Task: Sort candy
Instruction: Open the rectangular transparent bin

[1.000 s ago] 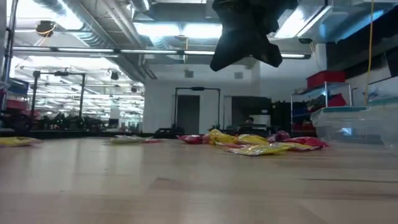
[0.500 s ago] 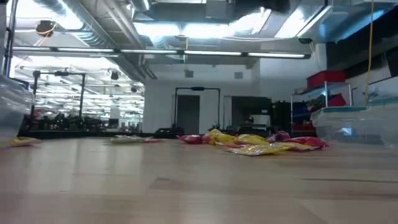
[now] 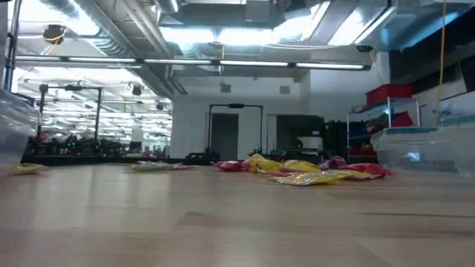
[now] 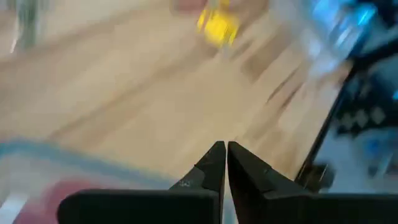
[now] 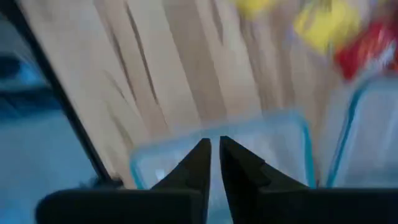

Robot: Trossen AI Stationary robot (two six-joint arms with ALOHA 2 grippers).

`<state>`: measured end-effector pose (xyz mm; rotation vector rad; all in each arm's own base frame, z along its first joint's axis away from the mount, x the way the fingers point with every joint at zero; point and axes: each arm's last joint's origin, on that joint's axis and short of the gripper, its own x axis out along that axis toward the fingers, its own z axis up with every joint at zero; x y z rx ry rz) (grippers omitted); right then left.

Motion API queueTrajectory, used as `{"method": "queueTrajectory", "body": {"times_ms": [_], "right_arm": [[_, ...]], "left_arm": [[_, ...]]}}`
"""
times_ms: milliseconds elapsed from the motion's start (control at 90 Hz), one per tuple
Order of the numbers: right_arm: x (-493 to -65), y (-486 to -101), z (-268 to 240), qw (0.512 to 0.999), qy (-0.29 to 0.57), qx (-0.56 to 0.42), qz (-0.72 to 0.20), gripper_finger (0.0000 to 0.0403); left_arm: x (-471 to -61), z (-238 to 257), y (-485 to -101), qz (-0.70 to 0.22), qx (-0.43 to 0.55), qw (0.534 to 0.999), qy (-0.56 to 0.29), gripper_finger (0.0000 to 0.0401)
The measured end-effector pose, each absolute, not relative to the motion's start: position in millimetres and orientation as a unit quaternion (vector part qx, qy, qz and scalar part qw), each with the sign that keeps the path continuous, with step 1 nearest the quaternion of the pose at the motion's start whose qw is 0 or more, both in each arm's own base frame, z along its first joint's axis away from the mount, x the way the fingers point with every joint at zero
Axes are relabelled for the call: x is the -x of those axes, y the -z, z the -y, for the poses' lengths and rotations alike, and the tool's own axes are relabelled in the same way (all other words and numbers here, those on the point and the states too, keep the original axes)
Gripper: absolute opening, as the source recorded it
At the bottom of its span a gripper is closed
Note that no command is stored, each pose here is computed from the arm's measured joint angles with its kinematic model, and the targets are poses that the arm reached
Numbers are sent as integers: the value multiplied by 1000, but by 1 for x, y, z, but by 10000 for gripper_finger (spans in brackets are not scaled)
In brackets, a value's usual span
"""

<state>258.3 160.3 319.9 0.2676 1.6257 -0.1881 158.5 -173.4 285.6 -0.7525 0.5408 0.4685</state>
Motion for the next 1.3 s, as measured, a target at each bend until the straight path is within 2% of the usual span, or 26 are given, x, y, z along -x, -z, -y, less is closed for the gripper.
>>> {"method": "queueTrajectory", "body": {"times_ms": [144,344,556,722,856,1000,1156,1300], "right_arm": [[-244,-287,-176,642,88,-136,-749,62],[-251,-261,-182,624,5,-177,-761,114],[-293,-264,-160,694,-33,-249,-674,133],[-329,-271,-132,773,-34,-280,-569,134],[-348,-278,-109,814,-27,-292,-502,134],[-354,-279,-96,824,-21,-290,-487,134],[-340,-279,-94,822,-1,-236,-518,134],[-321,-286,-88,825,39,-155,-542,134]], "left_arm": [[-168,176,-280,-234,362,870,-240,0],[-180,182,-275,-225,365,872,-235,0],[-184,183,-288,-195,396,869,-224,0],[-197,153,-318,-216,306,884,-280,0],[-207,106,-323,-327,259,836,-357,0],[-209,53,-307,-455,240,745,-424,1],[-209,23,-278,-578,191,700,-374,24],[-204,10,-251,-652,225,654,-312,71]]}}
